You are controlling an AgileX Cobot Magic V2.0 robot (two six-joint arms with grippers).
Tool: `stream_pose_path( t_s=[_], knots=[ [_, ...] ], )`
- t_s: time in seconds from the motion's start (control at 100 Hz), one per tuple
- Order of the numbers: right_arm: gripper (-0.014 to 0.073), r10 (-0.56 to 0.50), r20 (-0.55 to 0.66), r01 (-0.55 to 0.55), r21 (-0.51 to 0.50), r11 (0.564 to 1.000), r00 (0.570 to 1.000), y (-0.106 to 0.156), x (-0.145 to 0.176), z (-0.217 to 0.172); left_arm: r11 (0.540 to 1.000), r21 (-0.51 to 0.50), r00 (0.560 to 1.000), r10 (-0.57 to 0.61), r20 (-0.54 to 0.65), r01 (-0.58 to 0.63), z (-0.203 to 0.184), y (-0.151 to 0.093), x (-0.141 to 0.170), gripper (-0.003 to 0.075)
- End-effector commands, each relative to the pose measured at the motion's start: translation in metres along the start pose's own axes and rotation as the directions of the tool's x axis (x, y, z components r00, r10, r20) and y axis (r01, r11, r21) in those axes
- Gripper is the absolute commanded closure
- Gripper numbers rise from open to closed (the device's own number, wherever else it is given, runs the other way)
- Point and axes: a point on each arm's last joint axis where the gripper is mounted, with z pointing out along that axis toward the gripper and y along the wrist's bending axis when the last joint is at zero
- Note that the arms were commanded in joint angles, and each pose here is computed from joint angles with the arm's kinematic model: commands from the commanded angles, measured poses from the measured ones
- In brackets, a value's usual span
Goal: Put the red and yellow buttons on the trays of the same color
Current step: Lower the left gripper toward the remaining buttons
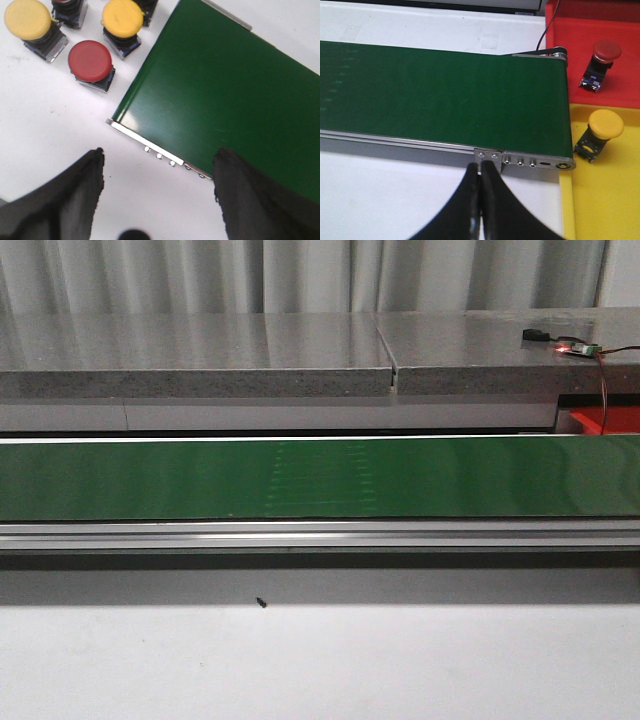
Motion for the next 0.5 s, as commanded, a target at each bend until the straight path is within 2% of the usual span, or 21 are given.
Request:
stream_pose_path(
  t_s=[0.0, 0.1, 0.27, 0.49],
  knots=[
    [0.0655, -0.011, 0.086, 0.011, 0.005, 1.0, 0.996, 0.0, -0.012, -0.004, 0.999, 0.015, 0.998, -0.051, 0.038, 0.05, -0.002, 0.003, -0.014, 0.0258],
    [0.0655, -0.011, 0.086, 0.011, 0.005, 1.0, 0.996, 0.0, -0.012, -0.004, 0.997, -0.007, 0.997, -0.078, 0.005, 0.078, 0.01, 0.012, -0.019, 0.0263],
    [0.0655, -0.011, 0.086, 0.011, 0.005, 1.0, 0.996, 0.0, -0.012, -0.004, 0.991, -0.04, 0.991, -0.128, -0.037, 0.126, 0.028, 0.028, -0.026, 0.0332],
    [0.0655, -0.011, 0.086, 0.011, 0.005, 1.0, 0.996, 0.0, -0.012, -0.004, 0.988, -0.062, 0.987, -0.145, -0.066, 0.141, 0.046, 0.037, -0.037, 0.0332]
  ],
)
